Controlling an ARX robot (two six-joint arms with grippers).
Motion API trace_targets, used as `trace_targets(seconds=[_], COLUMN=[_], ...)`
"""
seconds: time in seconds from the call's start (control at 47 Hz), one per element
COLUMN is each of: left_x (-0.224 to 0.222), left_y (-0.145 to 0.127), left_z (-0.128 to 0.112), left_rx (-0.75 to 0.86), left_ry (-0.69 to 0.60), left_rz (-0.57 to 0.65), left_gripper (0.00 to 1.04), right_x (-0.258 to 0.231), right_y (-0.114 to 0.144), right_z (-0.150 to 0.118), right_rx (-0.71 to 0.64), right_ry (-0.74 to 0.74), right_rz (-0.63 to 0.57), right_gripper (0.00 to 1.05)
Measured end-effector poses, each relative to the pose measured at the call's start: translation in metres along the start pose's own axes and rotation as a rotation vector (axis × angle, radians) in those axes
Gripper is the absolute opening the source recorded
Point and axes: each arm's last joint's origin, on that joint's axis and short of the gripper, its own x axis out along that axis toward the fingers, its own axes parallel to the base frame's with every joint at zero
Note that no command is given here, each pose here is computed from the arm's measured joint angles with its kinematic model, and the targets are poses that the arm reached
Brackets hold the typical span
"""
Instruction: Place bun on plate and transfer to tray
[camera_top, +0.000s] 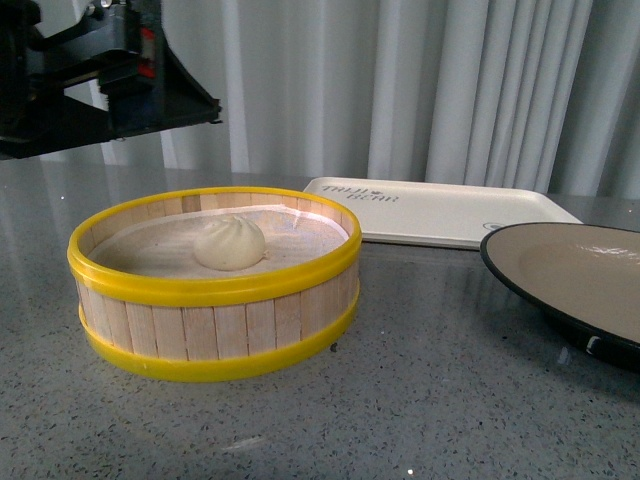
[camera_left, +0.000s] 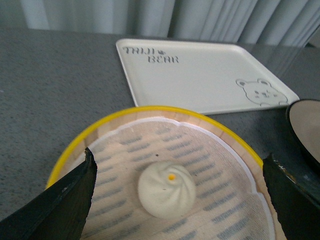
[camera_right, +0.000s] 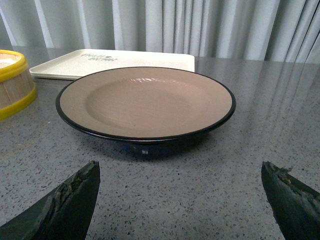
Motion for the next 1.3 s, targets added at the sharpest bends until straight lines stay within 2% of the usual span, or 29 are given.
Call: trace_targets(seconds=[0.362, 0.511, 0.618, 0.682, 0.852, 1.086, 1.299], left_x=[0.019, 0.023, 0.028, 0.031, 0.041, 0.051, 0.057], left_y=[-0.022, -0.029, -0.040, -0.046, -0.052, -0.050, -0.050], left_z=[-0.013, -0.014, -0.009, -0.011, -0.022, -0.037, -0.032], left_rx=[-0.040, -0.042, 0.054, 0.103, 0.159, 0.151, 0.124], left_ry=[0.162, 0.153, 0.076, 0.076, 0.114, 0.198, 0.202], left_rz=[-0.010, 0.007, 0.059, 0.061, 0.068, 0.079, 0.075], left_gripper=[0.98, 0.98, 0.98, 0.98, 0.98, 0.98, 0.98], right_x=[0.000, 0.000, 0.000, 0.000, 0.000, 0.000, 0.000], right_y=[0.000, 0.000, 0.000, 0.000, 0.000, 0.000, 0.000], right_z=[0.000, 0.000, 0.000, 0.000, 0.000, 0.000, 0.000], right_rx=[0.000, 0.000, 0.000, 0.000, 0.000, 0.000, 0.000], right_ry=[0.000, 0.000, 0.000, 0.000, 0.000, 0.000, 0.000], right_rz=[0.000, 0.000, 0.000, 0.000, 0.000, 0.000, 0.000], right_gripper=[0.96, 0.96, 0.96, 0.96, 0.96, 0.96, 0.96])
